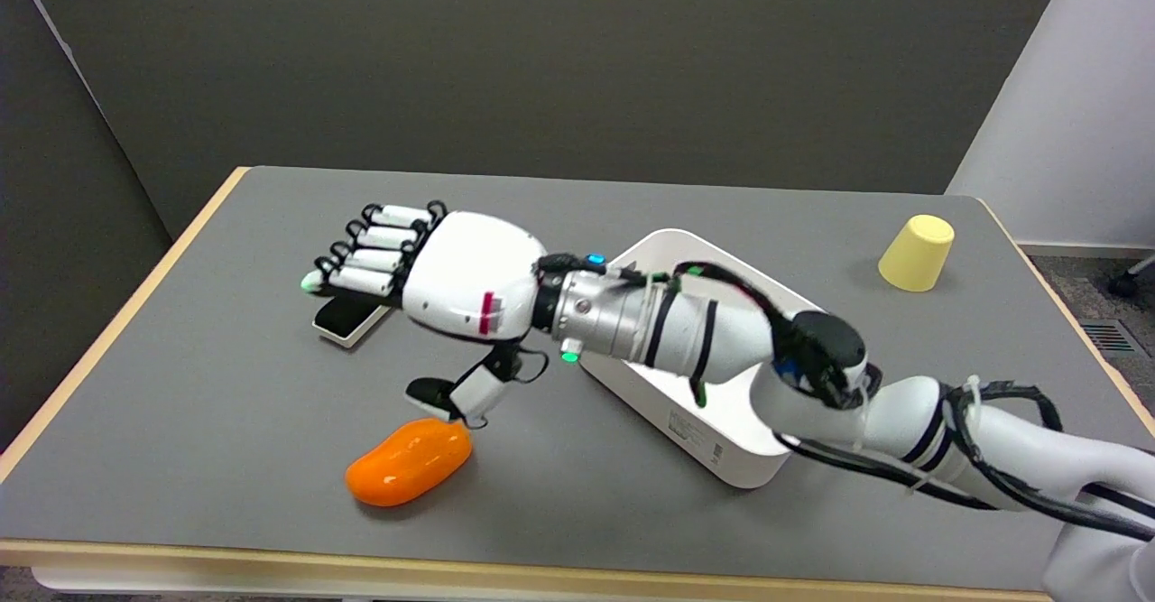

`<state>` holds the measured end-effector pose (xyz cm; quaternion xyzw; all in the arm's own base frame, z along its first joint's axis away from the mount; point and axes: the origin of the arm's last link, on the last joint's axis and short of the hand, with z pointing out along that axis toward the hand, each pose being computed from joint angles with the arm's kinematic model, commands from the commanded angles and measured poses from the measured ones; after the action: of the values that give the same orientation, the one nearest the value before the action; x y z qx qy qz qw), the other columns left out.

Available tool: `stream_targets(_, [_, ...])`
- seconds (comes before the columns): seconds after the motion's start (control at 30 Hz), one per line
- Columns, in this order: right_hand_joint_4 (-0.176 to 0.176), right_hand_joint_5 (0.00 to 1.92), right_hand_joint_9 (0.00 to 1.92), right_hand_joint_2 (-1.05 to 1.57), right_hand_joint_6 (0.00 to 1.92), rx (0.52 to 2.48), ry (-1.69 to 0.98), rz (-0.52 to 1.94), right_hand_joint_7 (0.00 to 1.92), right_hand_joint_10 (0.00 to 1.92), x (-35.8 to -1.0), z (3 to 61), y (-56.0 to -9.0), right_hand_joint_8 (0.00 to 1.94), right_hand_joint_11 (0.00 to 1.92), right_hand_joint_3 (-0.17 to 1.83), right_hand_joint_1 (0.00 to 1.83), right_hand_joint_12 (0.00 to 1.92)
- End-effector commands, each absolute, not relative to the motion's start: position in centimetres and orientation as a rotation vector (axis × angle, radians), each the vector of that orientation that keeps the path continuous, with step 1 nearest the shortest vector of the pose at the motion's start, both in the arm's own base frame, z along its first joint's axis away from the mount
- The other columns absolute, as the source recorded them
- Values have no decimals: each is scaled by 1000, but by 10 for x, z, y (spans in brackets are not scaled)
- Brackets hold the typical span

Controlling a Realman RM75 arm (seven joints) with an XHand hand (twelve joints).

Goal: Pick up mango.

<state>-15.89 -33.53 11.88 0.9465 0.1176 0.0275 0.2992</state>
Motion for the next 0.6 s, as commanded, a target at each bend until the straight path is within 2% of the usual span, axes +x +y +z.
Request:
stream_targets(0.03, [-41, 214, 208, 577, 408, 2414, 121, -91, 327, 760, -229, 93, -321, 355, 153, 947, 755, 1322])
stream_targets(0.6, [-36, 214, 195, 573, 407, 2376, 12, -191, 314, 744, -270, 94, -323, 345, 154, 946, 759, 1325])
